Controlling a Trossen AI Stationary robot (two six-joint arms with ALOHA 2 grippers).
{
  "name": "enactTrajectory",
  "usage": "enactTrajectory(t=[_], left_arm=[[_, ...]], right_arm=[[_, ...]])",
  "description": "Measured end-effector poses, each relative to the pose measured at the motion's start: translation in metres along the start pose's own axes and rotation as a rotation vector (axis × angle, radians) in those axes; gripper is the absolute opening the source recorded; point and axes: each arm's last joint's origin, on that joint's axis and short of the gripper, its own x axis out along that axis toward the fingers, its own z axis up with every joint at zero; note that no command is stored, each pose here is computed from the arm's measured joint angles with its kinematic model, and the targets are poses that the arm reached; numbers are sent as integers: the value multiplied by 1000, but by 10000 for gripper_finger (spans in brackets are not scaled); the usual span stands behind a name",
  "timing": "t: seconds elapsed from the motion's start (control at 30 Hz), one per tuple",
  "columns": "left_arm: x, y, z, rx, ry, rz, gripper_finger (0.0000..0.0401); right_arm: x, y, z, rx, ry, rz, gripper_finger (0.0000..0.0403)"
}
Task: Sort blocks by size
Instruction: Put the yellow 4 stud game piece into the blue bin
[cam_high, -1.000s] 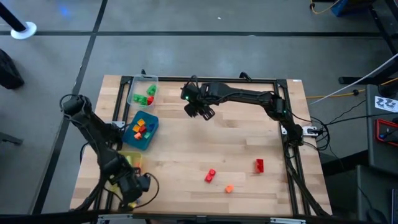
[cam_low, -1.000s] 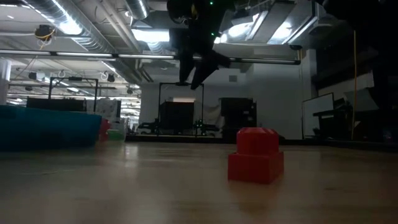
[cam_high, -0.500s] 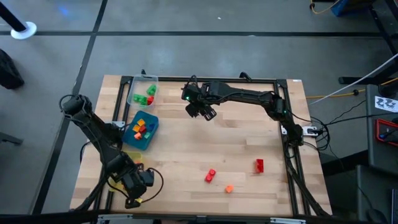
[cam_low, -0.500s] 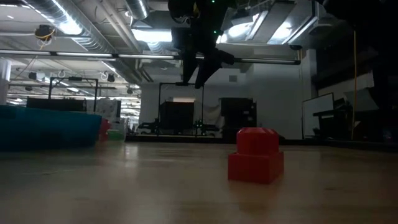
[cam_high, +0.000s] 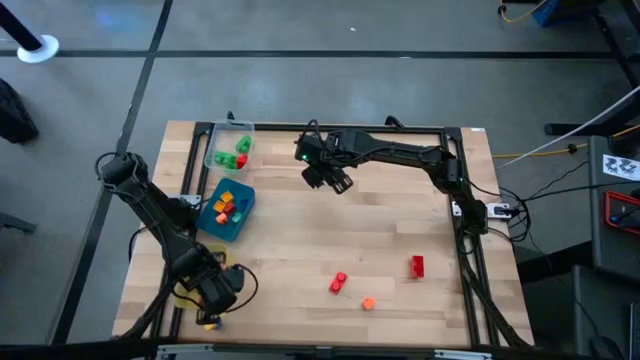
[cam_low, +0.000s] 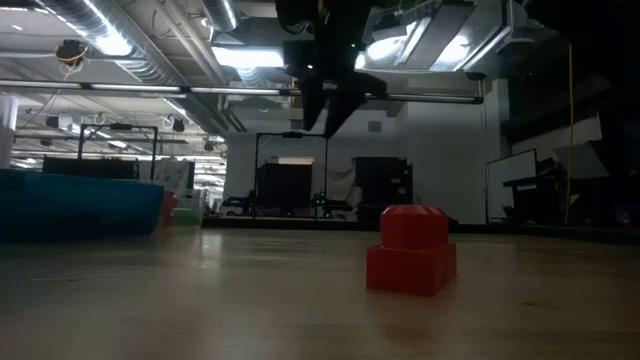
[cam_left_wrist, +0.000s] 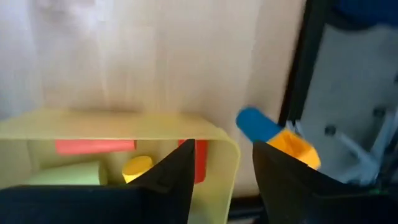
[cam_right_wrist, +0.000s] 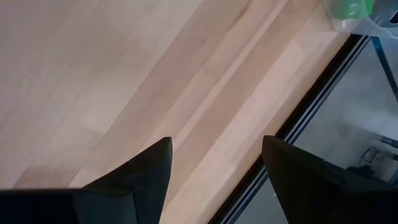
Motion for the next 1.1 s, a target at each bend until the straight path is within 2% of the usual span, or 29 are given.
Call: enactTrajectory(t=[0.13,0.33,0.67,0.9,1.1], left_arm=[[0,-1,-2,81,64,-45,149],[-1,-1,-6,43,168,-91,148],[-1,1,-8,16,184,-75,147],[-1,0,-8,11,183,-76,134],[-1,-1,-7,6,179,-86,124]], right_arm=[[0,0,0,-4,2,2,250],[0,0,0,-41,2,3,250],[-12,0,-4,-47,-6,-4,250],[-39,1,-12,19,-26,-28,250],[-43,3,-13,42,-51,-1,250]])
